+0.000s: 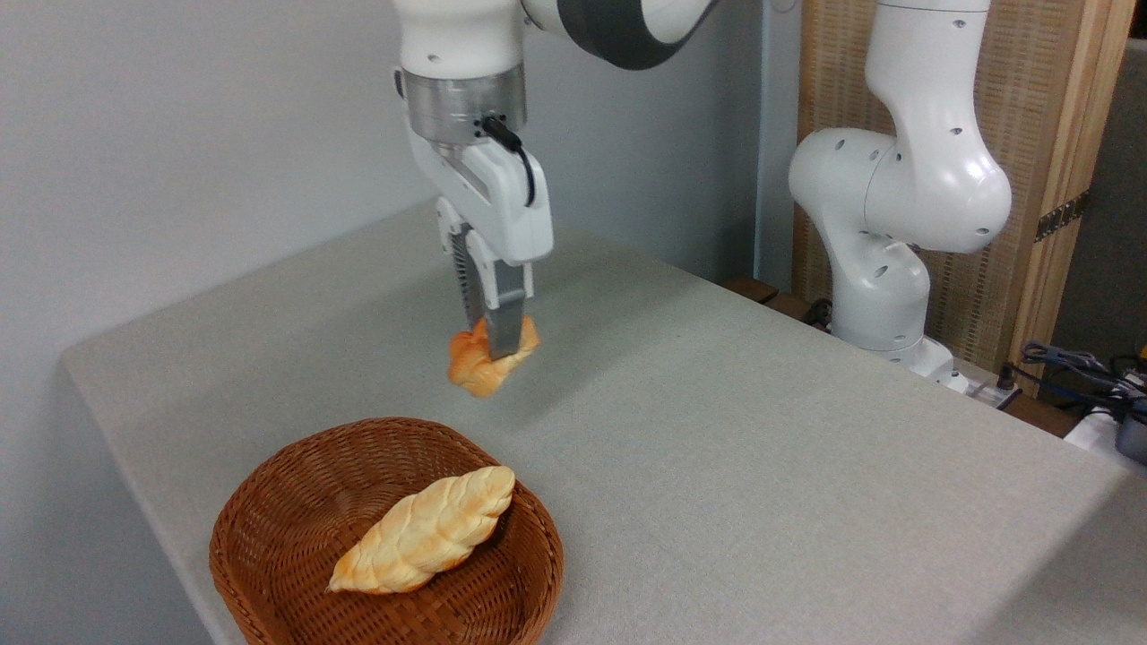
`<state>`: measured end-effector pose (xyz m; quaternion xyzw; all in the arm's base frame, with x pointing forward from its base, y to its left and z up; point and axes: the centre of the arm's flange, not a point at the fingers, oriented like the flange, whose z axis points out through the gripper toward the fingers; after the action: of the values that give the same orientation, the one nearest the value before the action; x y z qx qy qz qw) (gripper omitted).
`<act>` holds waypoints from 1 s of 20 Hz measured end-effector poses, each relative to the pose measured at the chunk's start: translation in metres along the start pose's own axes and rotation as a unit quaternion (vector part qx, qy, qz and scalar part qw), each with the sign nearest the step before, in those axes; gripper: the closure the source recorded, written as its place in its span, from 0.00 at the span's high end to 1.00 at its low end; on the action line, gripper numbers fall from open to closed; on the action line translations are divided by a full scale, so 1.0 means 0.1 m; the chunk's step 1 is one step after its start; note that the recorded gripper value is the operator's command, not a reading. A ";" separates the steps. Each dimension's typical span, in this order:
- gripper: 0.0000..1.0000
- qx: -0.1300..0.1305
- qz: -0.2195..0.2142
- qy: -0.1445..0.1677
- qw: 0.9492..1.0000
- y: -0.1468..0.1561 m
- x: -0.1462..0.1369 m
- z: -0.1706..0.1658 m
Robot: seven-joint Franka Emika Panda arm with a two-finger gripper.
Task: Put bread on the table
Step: 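Move the bun beside the basket and lower it onto the table, then open the gripper to release the bun and raise it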
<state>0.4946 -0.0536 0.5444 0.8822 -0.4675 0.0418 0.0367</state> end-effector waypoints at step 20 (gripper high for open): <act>1.00 -0.034 0.043 -0.028 0.998 0.38 0.23 0.86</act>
<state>0.4790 -0.1025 0.4621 0.8604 -0.5071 0.0027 0.0514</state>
